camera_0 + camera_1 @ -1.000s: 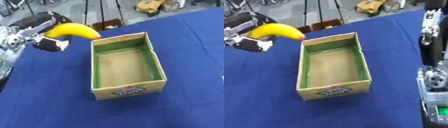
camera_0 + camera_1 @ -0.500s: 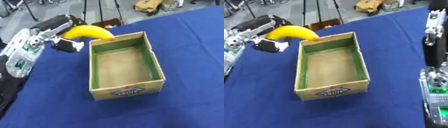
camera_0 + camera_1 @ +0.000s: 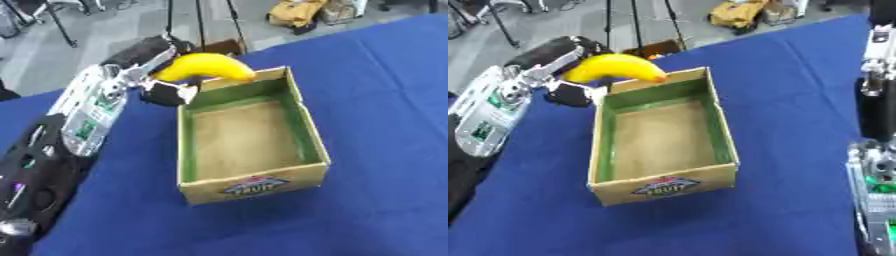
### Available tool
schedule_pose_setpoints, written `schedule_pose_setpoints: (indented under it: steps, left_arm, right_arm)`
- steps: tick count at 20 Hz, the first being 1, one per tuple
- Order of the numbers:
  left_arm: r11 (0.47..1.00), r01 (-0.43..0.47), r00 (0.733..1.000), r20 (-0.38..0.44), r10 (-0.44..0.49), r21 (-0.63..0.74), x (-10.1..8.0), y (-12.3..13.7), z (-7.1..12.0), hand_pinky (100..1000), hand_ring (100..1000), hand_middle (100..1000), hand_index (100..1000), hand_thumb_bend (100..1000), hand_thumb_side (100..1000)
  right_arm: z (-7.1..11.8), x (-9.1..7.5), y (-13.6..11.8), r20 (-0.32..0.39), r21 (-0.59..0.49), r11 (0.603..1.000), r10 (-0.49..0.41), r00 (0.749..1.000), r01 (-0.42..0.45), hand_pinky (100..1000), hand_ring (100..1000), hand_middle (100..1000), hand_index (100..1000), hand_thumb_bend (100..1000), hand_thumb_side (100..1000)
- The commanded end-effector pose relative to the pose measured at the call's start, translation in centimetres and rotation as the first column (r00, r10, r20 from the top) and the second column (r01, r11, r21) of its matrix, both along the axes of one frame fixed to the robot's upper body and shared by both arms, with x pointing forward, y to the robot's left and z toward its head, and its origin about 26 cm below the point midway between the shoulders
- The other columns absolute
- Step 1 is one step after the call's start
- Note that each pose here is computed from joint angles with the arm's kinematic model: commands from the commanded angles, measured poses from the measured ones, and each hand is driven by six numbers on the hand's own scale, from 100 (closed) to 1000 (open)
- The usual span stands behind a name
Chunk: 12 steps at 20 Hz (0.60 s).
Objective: Pick up objects on the table and place them in the box.
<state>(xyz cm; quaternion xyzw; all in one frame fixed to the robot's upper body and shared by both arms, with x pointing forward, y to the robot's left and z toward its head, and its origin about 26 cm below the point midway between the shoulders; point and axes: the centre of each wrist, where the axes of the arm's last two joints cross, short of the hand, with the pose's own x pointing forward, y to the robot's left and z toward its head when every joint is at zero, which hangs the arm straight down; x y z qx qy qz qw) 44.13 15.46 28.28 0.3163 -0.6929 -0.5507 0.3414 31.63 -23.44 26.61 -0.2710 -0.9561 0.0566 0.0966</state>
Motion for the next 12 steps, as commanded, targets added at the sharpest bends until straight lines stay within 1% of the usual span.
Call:
schedule_pose_setpoints:
  steps: [1, 12]
  left_arm:
    - [1.0, -0.024, 0.998, 0.056, 0.024, -0.004, 0.0, -0.1, 1.1, 340, 484, 597, 706, 100, 277]
    - [1.0, -0.018, 0.998, 0.057, 0.019, -0.015, 0.2, -2.4, -0.8, 328, 479, 592, 703, 100, 283]
  right_arm:
    - [0.9, -0.3, 0.3, 0.036, 0.0, 1.0, 0.017, 0.999, -0.017, 769, 852, 625, 879, 100, 945]
    - [1.1, -0.3, 0.5, 0.045, 0.004, 1.0, 0.029, 0.999, -0.03, 770, 853, 623, 880, 100, 944]
